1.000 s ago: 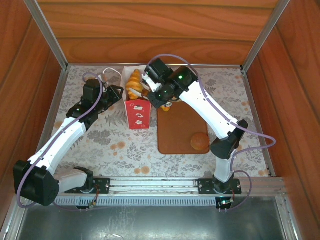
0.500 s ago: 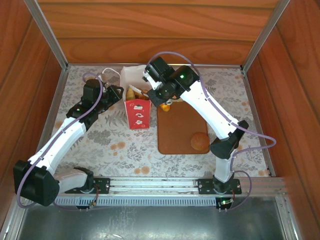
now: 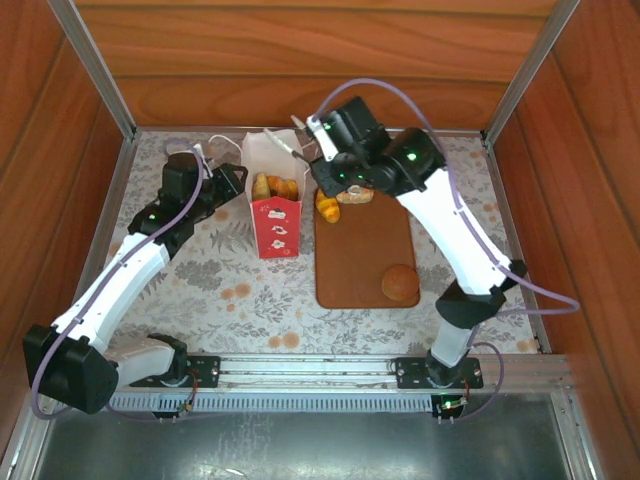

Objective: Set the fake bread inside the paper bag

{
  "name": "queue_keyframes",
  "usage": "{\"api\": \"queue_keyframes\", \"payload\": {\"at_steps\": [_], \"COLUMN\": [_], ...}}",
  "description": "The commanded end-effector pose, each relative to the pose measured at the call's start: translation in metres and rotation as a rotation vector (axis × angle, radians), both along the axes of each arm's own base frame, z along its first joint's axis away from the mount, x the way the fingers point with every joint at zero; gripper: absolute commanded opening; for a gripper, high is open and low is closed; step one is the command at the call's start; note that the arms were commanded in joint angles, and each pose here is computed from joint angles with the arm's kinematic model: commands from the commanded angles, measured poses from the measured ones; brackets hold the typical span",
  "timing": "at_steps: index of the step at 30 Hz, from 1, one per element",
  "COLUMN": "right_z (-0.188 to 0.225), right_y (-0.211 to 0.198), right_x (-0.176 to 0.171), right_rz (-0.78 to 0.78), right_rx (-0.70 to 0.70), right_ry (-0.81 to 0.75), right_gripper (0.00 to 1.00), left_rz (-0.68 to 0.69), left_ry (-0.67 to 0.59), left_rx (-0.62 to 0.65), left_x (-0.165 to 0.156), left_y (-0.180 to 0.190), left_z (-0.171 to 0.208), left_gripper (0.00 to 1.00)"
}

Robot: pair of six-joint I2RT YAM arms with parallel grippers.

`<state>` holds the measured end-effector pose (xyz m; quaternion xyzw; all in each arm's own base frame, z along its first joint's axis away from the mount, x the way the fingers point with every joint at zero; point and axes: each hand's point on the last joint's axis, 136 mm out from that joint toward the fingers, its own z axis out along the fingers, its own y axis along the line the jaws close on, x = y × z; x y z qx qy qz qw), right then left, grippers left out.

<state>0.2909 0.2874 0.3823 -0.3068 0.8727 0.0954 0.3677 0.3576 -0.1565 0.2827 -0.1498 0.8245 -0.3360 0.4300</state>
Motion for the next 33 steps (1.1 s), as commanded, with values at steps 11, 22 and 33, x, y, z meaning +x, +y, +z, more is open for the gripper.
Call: {"api": "queue_keyframes", "payload": {"at_steps": [11,22,33], "right_z": [0.053,-0.048,-0.155], "right_y": [-0.115,-0.156,-0.147], "right_x": [-0.002,-0.030,-0.037], "right_rz": [-0.260,-0.294,-0.173], "right_rx": [0.173,0.074,-0.083], "right_ry": [-0.189,-0.077,0.071], "right_gripper": [0.49,0.53,0.52], "left_rz": [0.062,0.141,0.186], "left_ry": [-0.116,-0.081,-0.088], "left_rx": [0.086,0.068,0.073], "left_x": [-0.017,-0.019,-0.026], "left_y": [0.033,0.057,0.073], "left_z": [0.031,0.015,0.010], "left_gripper": [0.76,0.95,0.97]}}
